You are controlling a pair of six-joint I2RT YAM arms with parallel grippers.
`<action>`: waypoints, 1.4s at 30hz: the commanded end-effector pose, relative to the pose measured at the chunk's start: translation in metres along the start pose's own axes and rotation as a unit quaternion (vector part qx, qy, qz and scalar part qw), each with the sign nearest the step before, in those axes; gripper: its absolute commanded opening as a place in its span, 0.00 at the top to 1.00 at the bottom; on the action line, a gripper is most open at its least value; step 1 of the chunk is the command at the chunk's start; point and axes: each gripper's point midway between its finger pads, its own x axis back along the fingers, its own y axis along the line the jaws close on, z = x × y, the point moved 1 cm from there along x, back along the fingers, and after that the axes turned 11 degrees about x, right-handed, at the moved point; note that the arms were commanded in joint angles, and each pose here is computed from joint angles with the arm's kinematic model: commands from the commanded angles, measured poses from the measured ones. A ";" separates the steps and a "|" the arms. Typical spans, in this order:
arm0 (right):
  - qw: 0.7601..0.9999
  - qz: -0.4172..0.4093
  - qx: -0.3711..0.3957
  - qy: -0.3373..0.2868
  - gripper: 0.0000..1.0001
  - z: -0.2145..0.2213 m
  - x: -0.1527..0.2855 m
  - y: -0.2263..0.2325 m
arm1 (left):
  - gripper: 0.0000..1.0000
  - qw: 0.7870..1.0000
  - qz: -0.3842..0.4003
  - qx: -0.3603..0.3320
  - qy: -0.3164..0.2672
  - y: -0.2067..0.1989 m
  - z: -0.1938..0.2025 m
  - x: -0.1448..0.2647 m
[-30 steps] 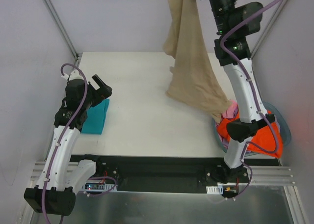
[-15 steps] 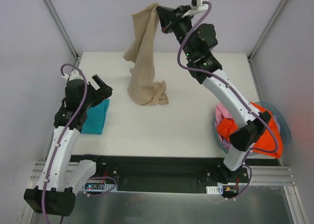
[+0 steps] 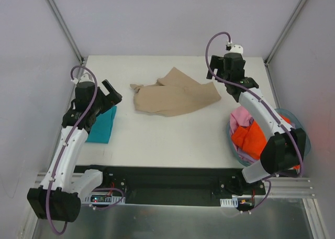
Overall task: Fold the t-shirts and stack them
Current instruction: Move the tshirt to the center of the board, then flatten out the tshirt
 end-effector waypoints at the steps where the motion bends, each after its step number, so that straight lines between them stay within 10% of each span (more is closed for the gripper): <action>1: 0.998 -0.043 -0.003 -0.044 0.03 -0.039 0.049 0.008 | 0.01 0.999 0.007 0.015 0.027 -0.016 -0.002 -0.018; 9: 0.993 -0.100 0.044 -0.043 0.03 -0.043 0.036 0.028 | 0.01 0.997 -0.035 -0.006 0.073 -0.026 -0.011 -0.087; 21: 0.985 -0.124 0.074 0.093 0.03 0.005 -0.102 0.081 | 0.14 0.985 -0.033 0.021 0.167 -0.045 -0.012 -0.213; 32: 0.981 -0.012 0.066 0.180 0.03 0.069 -0.138 0.029 | 0.27 0.960 -0.046 0.071 0.267 -0.019 0.044 -0.257; 36: 0.979 -0.006 0.052 0.199 0.03 0.084 -0.141 0.017 | 0.40 0.952 -0.038 0.084 0.292 -0.020 0.056 -0.265; 40: 0.976 -0.002 0.046 0.215 0.03 0.096 -0.146 0.011 | 0.90 0.952 -0.040 0.085 0.291 -0.019 0.055 -0.267; 42: 0.975 -0.002 0.033 0.219 0.02 0.100 -0.151 0.009 | 1.00 0.954 -0.040 0.082 0.285 -0.021 0.052 -0.264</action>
